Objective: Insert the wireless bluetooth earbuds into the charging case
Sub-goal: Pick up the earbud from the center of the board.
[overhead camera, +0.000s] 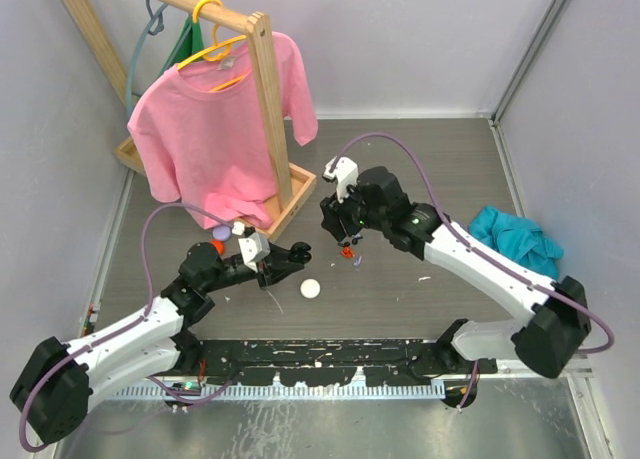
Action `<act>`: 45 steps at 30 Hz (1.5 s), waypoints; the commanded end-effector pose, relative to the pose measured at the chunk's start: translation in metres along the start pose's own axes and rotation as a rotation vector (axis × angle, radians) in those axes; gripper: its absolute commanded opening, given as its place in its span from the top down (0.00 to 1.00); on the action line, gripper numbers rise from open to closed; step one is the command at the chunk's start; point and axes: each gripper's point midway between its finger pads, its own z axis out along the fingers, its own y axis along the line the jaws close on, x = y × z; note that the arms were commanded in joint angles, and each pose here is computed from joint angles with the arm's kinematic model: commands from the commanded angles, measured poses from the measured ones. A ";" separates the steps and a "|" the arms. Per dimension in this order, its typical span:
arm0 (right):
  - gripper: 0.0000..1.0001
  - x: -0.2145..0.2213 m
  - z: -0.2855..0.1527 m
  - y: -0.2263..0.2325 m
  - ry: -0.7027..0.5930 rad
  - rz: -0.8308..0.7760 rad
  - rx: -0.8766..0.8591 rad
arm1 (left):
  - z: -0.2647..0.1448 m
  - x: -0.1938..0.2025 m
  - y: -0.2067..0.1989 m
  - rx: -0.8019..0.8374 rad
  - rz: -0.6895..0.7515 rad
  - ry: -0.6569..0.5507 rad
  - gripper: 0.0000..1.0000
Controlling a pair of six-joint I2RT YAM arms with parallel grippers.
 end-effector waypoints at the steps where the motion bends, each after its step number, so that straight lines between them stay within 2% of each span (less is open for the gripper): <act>1: 0.42 0.033 0.020 -0.047 0.106 0.113 0.218 | -0.002 -0.011 0.016 -0.095 0.080 -0.051 1.00; 9: 0.49 0.090 0.056 -0.072 0.271 0.200 0.305 | -0.005 -0.008 0.023 -0.141 0.092 -0.055 1.00; 19: 0.54 0.133 0.074 -0.090 0.367 0.236 0.388 | 0.001 0.002 0.024 -0.140 0.071 -0.023 1.00; 31: 0.56 0.164 0.076 -0.091 0.443 0.269 0.386 | 0.001 0.002 0.023 -0.141 0.072 -0.015 1.00; 45: 0.56 0.172 0.078 -0.087 0.467 0.280 0.346 | 0.004 0.005 0.020 -0.125 0.070 0.007 1.00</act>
